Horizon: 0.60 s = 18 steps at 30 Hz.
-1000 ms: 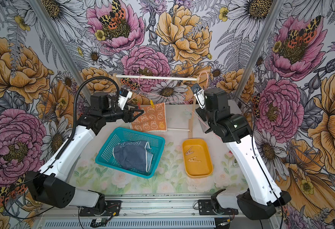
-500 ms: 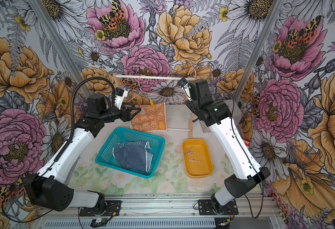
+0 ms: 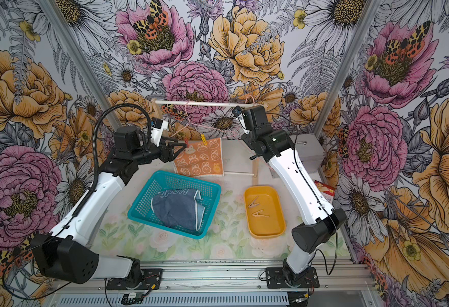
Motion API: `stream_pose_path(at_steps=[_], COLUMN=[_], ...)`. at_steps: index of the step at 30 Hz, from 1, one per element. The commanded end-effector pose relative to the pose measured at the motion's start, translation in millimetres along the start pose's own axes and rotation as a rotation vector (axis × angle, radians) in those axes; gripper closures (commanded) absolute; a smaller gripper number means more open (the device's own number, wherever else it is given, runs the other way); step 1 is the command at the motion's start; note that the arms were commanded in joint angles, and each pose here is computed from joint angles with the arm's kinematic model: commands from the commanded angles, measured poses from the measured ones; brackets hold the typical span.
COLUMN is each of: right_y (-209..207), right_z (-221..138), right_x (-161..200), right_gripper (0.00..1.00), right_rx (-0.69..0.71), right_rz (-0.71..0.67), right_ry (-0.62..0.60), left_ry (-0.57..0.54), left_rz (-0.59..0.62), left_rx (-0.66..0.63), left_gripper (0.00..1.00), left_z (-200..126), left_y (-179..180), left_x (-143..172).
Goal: Remove the clothespins securing towels to the hanger
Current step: Place the hanger at the clothesline.
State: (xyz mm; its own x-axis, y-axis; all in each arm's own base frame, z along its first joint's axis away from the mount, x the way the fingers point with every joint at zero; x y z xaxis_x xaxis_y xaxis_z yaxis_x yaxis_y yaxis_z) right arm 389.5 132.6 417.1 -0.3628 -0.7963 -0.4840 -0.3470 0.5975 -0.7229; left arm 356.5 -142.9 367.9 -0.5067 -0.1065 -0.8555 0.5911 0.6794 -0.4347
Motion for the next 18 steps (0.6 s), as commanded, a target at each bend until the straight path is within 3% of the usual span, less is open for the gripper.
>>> stream_pose_path(at_steps=[1,15,18], right_y=[-4,4,2], right_z=[0,3,-3], right_x=[-6,7,7], right_gripper=[1.0,1.0,0.86], right_rx=[0.013,-0.018,-0.019], right_rz=[0.06,0.099,0.111], right_ry=[-0.055,-0.067,-0.082], left_ry=[-0.055,-0.073,-0.081], left_rz=[0.021,0.027,0.027], left_rx=[-0.012,-0.01,-0.021], left_gripper=[0.38,0.39,0.39], left_z=[-12,-19,-21], left_y=[-4,-10,-9], left_x=[-10,-14,-15])
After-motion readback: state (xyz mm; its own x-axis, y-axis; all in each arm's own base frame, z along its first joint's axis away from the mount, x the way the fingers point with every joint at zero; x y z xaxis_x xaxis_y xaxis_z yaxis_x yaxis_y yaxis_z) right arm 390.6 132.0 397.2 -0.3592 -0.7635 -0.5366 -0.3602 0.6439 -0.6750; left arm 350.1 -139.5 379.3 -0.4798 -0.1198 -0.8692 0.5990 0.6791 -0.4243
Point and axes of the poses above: each gripper's point midway between its finger pads, its own z axis out along the fingers, its own y axis along the line the jaws close on, x = y × z, the point moved 5 cm from there along -z, back along the fingers, and after that the axes turned 11 degrees about -z, right-handed, at the moved point
